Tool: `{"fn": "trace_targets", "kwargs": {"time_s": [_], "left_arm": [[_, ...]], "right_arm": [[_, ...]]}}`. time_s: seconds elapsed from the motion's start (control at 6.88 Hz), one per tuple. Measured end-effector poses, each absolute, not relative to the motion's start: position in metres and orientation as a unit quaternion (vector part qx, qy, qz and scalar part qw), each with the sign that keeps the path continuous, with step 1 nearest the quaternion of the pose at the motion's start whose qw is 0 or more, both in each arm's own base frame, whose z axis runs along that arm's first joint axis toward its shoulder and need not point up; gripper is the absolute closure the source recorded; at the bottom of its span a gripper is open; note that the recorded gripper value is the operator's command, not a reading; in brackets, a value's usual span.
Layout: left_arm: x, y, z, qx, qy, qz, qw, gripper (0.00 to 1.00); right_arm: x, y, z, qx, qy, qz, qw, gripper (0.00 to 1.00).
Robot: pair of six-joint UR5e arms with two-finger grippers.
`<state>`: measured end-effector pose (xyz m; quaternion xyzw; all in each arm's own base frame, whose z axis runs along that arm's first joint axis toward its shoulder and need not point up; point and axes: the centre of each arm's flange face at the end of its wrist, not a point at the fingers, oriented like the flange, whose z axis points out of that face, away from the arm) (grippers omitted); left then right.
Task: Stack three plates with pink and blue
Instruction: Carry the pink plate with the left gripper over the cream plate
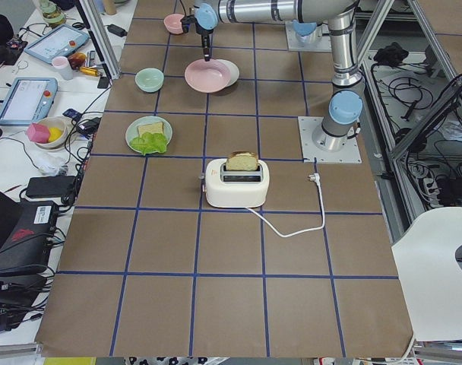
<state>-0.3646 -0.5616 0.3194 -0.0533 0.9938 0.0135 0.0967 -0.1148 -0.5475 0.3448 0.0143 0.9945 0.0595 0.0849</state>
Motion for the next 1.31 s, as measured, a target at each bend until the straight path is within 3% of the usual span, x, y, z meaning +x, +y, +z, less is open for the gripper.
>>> {"fn": "trace_targets", "kwargs": {"time_s": [1.31], "left_arm": [[-0.46, -0.567, 0.267, -0.084, 0.99, 0.021, 0.114, 1.0]], "right_arm": [[-0.118, -0.555, 0.341, 0.008, 0.997, 0.05, 0.06, 1.0]]}}
